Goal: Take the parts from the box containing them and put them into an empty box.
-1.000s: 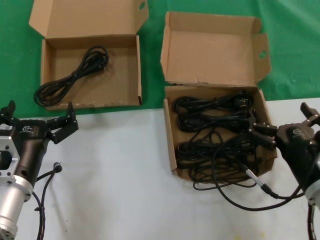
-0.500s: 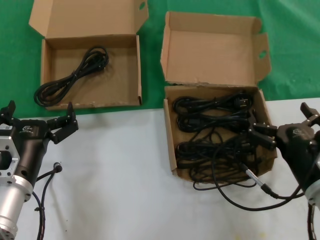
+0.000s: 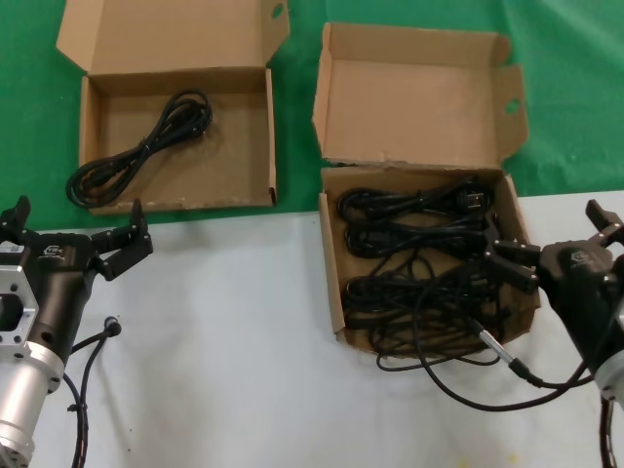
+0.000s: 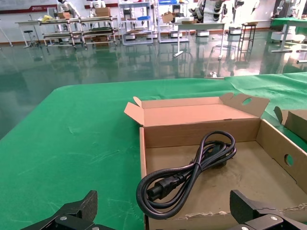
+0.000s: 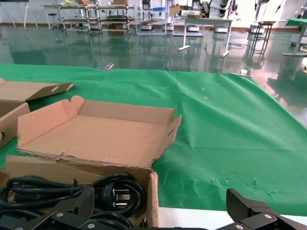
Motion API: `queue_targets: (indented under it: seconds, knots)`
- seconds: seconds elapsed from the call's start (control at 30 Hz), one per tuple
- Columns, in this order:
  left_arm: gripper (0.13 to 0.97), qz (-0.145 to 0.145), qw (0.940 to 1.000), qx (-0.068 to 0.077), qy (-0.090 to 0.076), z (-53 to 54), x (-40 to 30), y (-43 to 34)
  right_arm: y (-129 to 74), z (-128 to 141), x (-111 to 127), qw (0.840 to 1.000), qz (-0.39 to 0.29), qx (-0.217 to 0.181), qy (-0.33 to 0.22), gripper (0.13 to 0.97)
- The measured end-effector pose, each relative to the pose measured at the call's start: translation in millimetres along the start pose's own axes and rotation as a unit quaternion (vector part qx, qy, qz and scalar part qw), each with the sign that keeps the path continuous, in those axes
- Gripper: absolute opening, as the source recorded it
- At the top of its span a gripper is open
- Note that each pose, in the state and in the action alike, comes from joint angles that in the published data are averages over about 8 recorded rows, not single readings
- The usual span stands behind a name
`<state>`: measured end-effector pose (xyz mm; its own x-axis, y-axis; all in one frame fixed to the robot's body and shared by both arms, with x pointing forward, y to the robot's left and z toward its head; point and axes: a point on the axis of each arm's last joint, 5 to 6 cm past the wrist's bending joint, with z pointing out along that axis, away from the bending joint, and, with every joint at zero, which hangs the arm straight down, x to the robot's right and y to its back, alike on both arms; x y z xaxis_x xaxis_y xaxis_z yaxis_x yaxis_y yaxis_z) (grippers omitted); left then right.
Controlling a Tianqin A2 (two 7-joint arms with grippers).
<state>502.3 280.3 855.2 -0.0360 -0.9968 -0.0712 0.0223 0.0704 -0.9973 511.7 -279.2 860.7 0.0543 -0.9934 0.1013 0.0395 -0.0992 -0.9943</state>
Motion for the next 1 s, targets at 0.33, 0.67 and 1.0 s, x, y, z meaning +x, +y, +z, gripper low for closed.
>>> queue_targets:
  seconds: [0.33, 0.67, 1.0]
  knots:
    - [0.966, 0.000, 1.0000, 0.000, 0.000, 0.0, 0.0, 0.0, 0.0, 0.0, 0.0, 1.000, 0.000, 0.000, 0.000, 0.966]
    - [0.966, 0.000, 1.0000, 0.000, 0.000, 0.0, 0.0, 0.0, 0.0, 0.0, 0.0, 1.000, 0.000, 0.000, 0.000, 0.966]
    - [0.966, 0.000, 1.0000, 0.000, 0.000, 0.0, 0.0, 0.0, 0.0, 0.0, 0.0, 1.000, 0.000, 0.000, 0.000, 0.966]
